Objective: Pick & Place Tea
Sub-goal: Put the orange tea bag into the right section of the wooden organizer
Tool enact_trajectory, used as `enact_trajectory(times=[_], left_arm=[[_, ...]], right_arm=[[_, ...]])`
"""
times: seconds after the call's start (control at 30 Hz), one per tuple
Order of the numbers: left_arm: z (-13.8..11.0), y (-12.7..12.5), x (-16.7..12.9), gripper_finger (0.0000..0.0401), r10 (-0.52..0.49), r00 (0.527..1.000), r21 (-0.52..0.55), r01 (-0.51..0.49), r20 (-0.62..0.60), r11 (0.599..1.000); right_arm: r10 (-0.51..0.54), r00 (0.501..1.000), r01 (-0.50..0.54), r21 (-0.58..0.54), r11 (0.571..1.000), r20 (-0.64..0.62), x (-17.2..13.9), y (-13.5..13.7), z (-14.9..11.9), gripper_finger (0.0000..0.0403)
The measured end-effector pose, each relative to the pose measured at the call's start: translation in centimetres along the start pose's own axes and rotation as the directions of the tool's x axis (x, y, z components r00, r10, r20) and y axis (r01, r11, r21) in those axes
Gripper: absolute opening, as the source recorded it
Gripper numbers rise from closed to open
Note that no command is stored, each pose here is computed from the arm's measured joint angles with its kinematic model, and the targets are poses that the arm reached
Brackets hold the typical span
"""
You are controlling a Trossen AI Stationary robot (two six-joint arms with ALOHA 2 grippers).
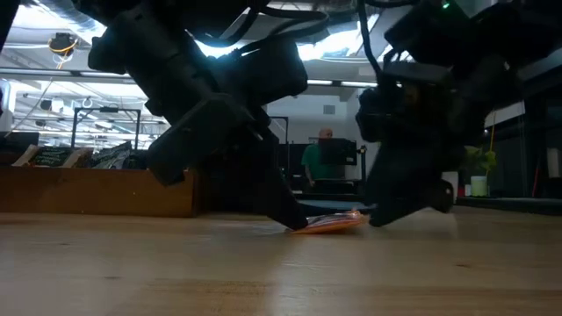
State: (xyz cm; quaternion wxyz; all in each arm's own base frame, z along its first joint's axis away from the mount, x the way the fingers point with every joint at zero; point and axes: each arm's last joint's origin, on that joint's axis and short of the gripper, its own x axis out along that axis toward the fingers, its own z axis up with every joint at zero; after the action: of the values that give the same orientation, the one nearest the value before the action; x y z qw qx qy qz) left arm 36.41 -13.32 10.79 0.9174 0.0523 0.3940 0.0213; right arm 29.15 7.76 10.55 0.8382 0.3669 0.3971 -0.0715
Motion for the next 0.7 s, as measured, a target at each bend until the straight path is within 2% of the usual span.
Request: enact_trajectory(times=[0.17,0.37,0.53,0.7], left_arm=[[0.0,0.1,0.0,0.0002,-0.002,1.0,-0.007,0.002,-0.005,1.0],[0.1,0.1,0.1,0.0002,0.006,1.0,-0.017,-0.006,0.018,1.0],[0.1,0.1,0.1,0.0005,0.011,1.0,-0.022,-0.01,0.026,1.0],[0.2,0.1,0.1,0.0005,0.012,1.0,-0.022,-0.011,0.028,1.0]], right_arm=[[0.047,0.998,-0.047,0.006,0.999,0.035,0.9,0.6,0.6,0.0218],[0.047,0.998,-0.047,0.015,0.999,0.048,1.0,0.9,1.3,0.0219],[0.038,0.998,-0.039,0.032,0.999,0.056,1.0,0.8,1.5,0.0176],[0.025,0.998,-0.024,-0.012,1.0,0.064,1.0,0.7,1.5,0.0088]])
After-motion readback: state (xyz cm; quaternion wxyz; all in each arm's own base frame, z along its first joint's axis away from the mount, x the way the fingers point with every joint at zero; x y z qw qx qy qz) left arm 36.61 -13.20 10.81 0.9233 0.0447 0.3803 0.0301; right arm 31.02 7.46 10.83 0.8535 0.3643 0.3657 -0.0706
